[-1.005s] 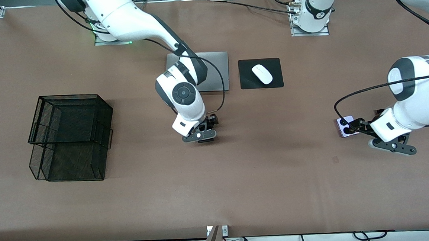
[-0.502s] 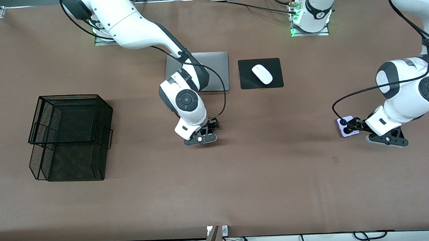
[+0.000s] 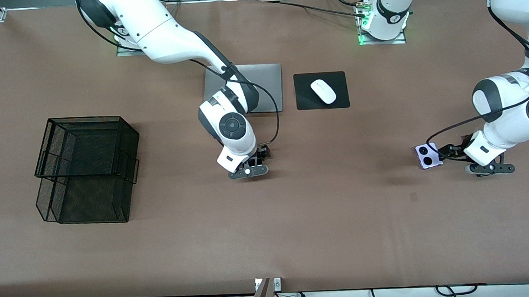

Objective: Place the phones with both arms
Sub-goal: 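Grasp the white flip phone with the left gripper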

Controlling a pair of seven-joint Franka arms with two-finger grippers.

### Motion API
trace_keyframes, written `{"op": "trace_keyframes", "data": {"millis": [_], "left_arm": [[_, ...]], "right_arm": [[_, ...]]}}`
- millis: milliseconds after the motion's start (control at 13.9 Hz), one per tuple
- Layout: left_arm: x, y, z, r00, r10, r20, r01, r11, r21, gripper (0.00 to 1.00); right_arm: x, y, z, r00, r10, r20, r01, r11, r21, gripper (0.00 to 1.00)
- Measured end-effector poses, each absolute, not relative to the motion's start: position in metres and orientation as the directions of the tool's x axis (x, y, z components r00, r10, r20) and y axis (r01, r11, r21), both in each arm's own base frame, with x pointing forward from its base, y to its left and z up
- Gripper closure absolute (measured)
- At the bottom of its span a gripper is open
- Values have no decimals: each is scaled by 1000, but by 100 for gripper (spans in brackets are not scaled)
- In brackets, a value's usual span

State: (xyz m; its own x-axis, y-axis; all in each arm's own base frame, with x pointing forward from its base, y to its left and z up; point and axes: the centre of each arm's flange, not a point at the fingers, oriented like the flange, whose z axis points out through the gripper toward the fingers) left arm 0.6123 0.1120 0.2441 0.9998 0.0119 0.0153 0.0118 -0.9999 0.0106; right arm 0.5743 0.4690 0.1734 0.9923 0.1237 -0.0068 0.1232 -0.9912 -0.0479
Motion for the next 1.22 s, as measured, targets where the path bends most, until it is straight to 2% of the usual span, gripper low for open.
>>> {"op": "trace_keyframes", "data": {"millis": [215,502,933,1077,1220], "left_arm": [[608,94,239,981,189,-47,190,-982,14,0],[606,67,232,946,313,-81,313,-950,-6,0],[584,60,199,957,285,-58,283,-958,-39,0],[583,57,197,960,276,-46,275,-961,-36,0],[583,55,191,966,258,-14,258,-966,-30,0]], "right_arm": [[572,471,171,992,126,-11,126,-991,-50,0],[573,469,170,992,124,-13,123,-991,-49,0],[574,468,167,992,123,-12,122,-991,-49,0],[575,469,169,992,123,-9,122,-991,-51,4],[577,470,173,993,122,-3,121,-991,-54,20]]}}
